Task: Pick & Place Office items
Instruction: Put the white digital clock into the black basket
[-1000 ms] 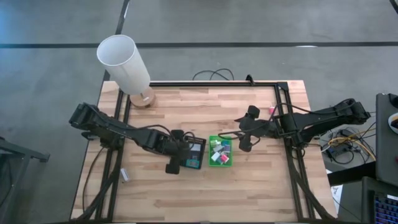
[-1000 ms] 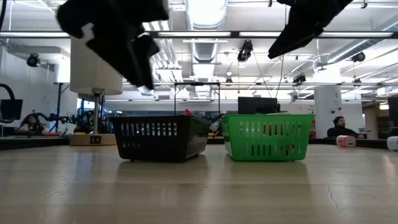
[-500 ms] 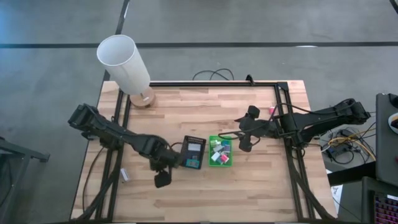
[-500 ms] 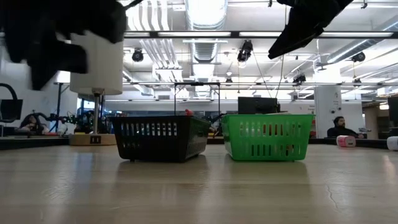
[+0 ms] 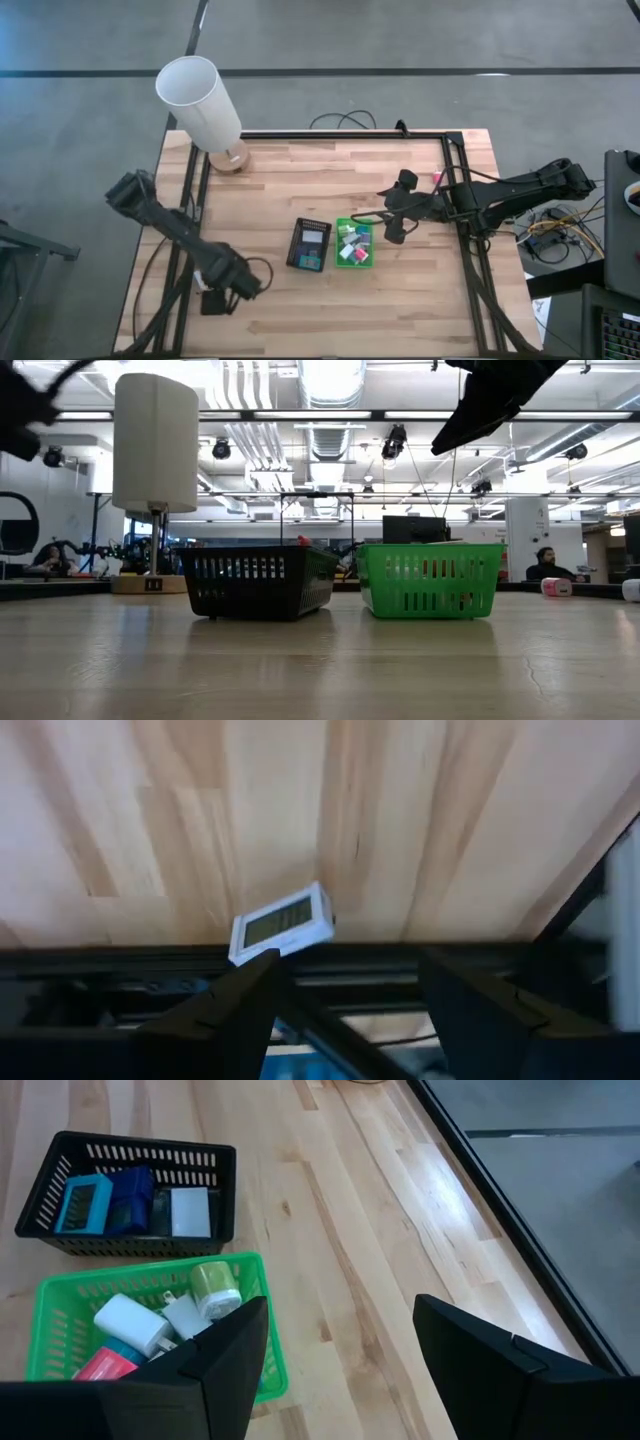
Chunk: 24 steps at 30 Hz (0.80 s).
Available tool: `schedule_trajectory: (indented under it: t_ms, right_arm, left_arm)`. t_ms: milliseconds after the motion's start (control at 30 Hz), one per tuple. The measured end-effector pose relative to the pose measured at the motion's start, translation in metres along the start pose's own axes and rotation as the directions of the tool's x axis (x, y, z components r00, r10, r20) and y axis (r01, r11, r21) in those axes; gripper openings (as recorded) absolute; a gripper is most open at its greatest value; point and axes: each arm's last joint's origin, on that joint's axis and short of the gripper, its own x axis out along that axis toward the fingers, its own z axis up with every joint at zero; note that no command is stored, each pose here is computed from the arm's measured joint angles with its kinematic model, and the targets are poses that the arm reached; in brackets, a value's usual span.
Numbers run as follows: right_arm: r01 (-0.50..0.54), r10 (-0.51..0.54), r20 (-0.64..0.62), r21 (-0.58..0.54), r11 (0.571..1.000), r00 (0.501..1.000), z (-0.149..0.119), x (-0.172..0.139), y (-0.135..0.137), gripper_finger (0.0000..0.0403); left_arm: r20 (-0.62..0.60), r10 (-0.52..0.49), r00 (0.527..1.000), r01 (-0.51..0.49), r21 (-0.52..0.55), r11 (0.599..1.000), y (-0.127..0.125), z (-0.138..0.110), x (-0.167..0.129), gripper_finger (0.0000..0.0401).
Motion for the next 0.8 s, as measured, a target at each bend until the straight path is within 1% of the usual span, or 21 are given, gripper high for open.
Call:
schedule_trajectory:
  t_ms: [100,200,400,500,633,700,800]
  right_arm:
    - [0.0,0.0,0.0,-0.009,1.0,1.0,0.0,0.0,0.0,0.0251]
    - [0.002,-0.002,0.001,-0.024,1.0,1.0,0.0,0.0,0.0,0.025]
    - [0.002,-0.002,0.006,-0.047,0.999,1.0,0.001,0.0,0.0,0.0247]
    - [0.002,-0.002,0.008,-0.049,0.999,1.0,0.001,0.0,0.0,0.0246]
    - [0.002,-0.001,0.009,-0.049,0.999,1.0,0.001,0.0,0.0,0.0244]
    - [0.002,-0.001,0.009,-0.048,0.999,1.0,0.001,0.0,0.0,0.0245]
    - [0.002,-0.001,0.009,-0.047,0.999,1.0,0.001,0.0,0.0,0.0247]
  left_arm:
    - [-0.027,0.042,0.999,-0.039,0.109,0.993,-0.005,-0.009,0.012,0.0245]
    - [-0.054,0.085,0.995,-0.073,0.197,0.978,-0.009,-0.018,0.024,0.0245]
    - [-0.08,0.185,0.979,-0.151,0.319,0.935,-0.009,-0.033,0.046,0.0245]
    - [-0.062,0.24,0.969,-0.203,0.362,0.91,-0.006,-0.035,0.053,0.0245]
    - [-0.032,0.287,0.957,-0.253,0.388,0.886,-0.001,-0.034,0.057,0.0245]
    - [-0.016,0.294,0.956,-0.263,0.404,0.876,-0.001,-0.033,0.057,0.0245]
    - [0.01,0.268,0.963,-0.246,0.425,0.871,-0.004,-0.03,0.059,0.0245]
